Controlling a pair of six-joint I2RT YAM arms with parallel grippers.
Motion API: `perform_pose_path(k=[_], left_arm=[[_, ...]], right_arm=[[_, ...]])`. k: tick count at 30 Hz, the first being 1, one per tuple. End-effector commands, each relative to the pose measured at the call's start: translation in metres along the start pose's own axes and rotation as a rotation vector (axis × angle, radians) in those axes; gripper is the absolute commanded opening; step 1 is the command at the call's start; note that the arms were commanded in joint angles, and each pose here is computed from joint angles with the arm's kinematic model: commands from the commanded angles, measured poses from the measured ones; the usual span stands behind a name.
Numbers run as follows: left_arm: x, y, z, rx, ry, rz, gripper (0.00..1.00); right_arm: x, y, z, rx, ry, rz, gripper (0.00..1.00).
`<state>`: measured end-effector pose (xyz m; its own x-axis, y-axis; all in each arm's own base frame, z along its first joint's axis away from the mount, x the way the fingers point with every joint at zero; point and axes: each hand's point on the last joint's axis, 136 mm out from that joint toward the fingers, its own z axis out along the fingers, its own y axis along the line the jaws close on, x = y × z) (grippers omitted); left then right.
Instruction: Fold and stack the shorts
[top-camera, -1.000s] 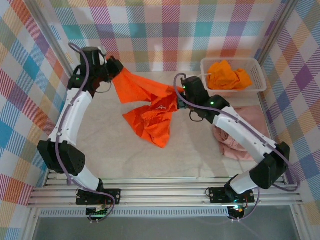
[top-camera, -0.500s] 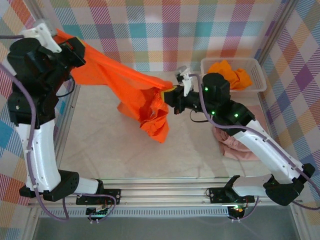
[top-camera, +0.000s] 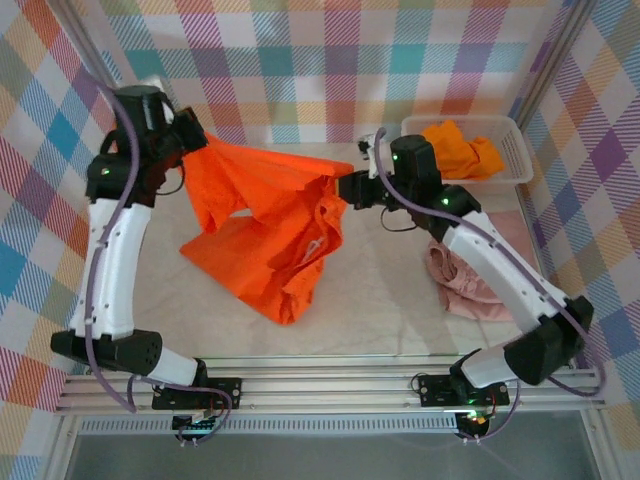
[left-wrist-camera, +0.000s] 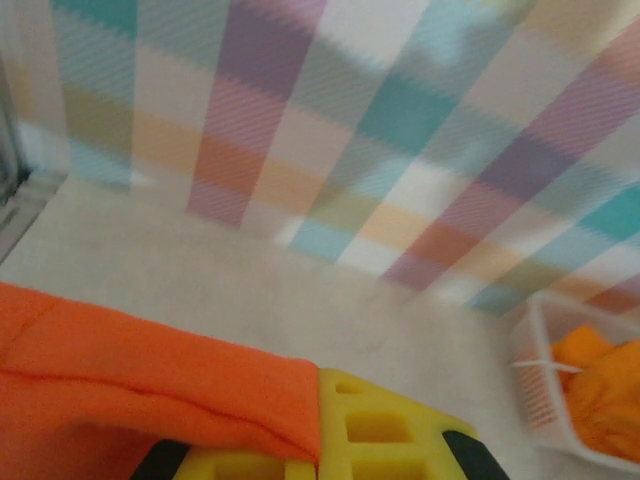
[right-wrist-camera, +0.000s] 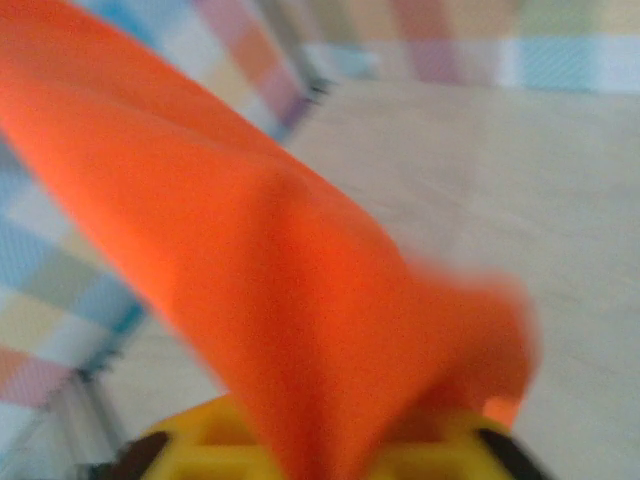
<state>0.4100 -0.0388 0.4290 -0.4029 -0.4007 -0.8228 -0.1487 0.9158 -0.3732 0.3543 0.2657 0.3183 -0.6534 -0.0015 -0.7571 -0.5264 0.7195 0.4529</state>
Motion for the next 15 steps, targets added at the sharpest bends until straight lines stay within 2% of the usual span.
perform_pose_path(k=[1, 2, 4, 6, 9, 11, 15], left_arm=[[0.0, 0.008, 0.039, 0.003, -0.043, -0.07, 0.0], [0.017, 0.009, 0.061, 0.009, 0.003, -0.074, 0.0], [0.049, 0.015, 0.103, 0.0, 0.096, -0.089, 0.0], [0.081, 0.023, 0.145, -0.026, 0.193, -0.089, 0.0], [0.117, 0.034, 0.198, -0.072, 0.302, -0.083, 0.0], [0.126, 0.039, 0.222, -0.088, 0.341, -0.089, 0.01], [0.122, 0.04, 0.253, -0.08, 0.371, -0.122, 0.02]], right_arm=[[0.05, -0.085, 0.028, 0.152, 0.201, 0.239, 0.36], [0.052, -0.103, 0.035, 0.168, 0.224, 0.3, 0.43], [0.058, -0.132, 0.046, 0.191, 0.272, 0.421, 0.44], [0.059, -0.142, 0.051, 0.178, 0.289, 0.47, 0.47], [0.061, -0.117, 0.06, 0.099, 0.265, 0.435, 0.55], [0.067, -0.097, 0.068, 0.087, 0.267, 0.357, 0.59], [0.091, -0.069, 0.086, 0.075, 0.32, 0.226, 0.68]])
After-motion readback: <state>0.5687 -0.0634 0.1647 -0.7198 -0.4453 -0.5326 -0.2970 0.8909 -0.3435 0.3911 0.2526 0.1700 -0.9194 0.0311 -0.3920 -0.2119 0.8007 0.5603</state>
